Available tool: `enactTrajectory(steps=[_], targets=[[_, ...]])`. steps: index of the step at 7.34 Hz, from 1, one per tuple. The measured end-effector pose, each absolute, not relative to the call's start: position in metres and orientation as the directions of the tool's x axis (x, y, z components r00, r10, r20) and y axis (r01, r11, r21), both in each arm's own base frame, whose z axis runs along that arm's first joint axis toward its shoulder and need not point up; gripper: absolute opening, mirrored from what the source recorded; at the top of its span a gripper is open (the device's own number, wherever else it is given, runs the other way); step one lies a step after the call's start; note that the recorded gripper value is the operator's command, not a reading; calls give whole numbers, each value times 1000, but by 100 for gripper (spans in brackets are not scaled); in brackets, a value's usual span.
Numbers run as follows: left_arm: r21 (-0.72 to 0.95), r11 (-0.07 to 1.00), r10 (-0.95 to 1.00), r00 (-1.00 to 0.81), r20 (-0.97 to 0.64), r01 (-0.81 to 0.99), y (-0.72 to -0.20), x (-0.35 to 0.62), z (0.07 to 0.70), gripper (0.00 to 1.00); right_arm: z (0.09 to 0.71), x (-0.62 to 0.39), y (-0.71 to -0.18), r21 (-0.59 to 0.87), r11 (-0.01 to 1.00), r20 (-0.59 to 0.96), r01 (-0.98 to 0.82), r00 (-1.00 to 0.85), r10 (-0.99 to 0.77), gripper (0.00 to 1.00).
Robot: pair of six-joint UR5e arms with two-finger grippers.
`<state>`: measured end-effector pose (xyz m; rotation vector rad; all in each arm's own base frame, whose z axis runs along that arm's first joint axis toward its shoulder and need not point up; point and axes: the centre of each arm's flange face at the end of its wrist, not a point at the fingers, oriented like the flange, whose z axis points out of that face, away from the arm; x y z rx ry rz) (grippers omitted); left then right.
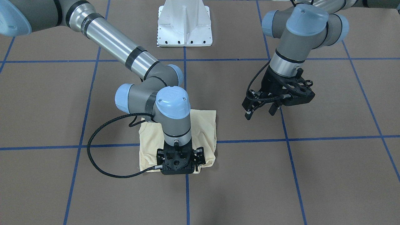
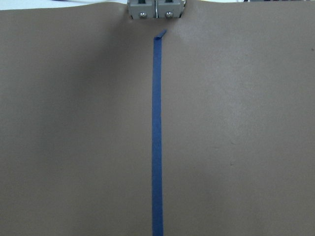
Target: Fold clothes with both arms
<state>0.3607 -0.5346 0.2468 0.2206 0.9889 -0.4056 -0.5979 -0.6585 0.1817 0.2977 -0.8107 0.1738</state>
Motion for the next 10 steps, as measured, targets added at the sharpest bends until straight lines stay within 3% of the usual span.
enactTrajectory(steps=[4, 10], targets=[[-3, 903, -233, 485, -843, 429, -536, 361, 248, 99, 193, -610, -633, 15, 978, 718, -210, 682, 136, 99], [-4, 903, -233, 482, -845, 429, -534, 360, 247, 99, 222, -618, -656, 258, 912, 730, -321, 683, 34, 99]])
